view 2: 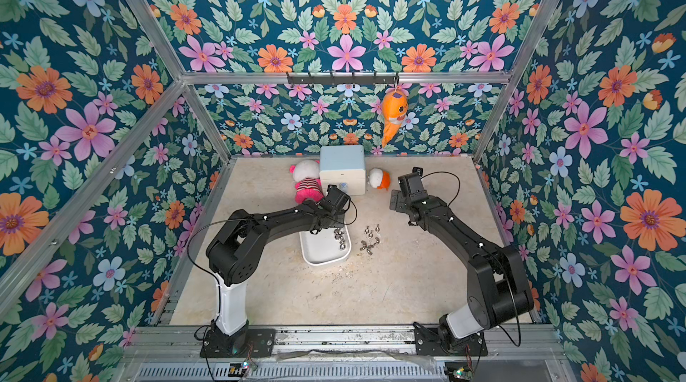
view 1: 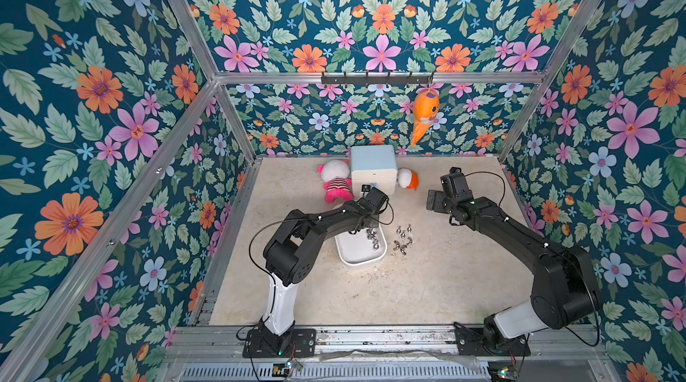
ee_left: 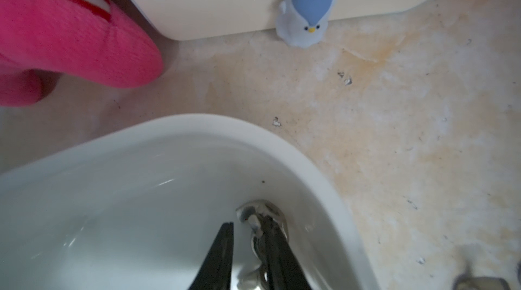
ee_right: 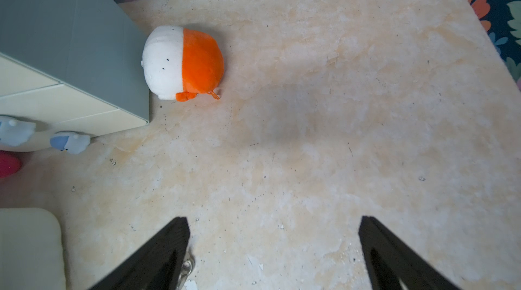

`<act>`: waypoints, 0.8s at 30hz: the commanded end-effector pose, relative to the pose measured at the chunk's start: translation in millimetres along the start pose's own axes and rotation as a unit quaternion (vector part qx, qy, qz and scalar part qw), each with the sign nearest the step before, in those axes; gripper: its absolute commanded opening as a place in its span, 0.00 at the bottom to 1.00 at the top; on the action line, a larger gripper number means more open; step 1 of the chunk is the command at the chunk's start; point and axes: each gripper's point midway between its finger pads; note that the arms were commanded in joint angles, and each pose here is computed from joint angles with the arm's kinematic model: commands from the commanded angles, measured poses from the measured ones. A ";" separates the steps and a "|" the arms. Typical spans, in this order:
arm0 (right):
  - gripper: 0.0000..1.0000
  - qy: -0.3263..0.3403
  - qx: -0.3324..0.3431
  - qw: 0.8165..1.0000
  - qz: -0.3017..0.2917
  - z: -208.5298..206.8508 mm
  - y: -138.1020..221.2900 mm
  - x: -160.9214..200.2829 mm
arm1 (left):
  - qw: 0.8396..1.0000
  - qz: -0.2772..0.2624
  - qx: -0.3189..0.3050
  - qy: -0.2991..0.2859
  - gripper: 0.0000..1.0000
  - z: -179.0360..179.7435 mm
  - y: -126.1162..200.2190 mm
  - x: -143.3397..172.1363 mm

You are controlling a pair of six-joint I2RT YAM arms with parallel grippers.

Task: Take out the wing nut from the storage box
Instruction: Pick up the wing nut from the storage box.

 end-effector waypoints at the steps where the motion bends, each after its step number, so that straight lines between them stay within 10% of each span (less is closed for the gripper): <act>1: 0.99 0.000 0.005 1.000 -0.002 -2.1 1.3 0.7 | 1.000 -0.007 -0.002 0.006 0.26 1.3 -0.7 -2.4; 24: 0.99 0.000 0.006 1.000 -0.002 -3.7 1.9 2.1 | 1.000 -0.003 0.006 0.020 0.21 4.4 -10.4 4.9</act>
Point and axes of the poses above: each gripper's point midway between its finger pads, its own y axis back along the fingers, its own z axis along the line the jaws close on, x = y × z, and after that the axes turned 7 degrees about -y, right-handed
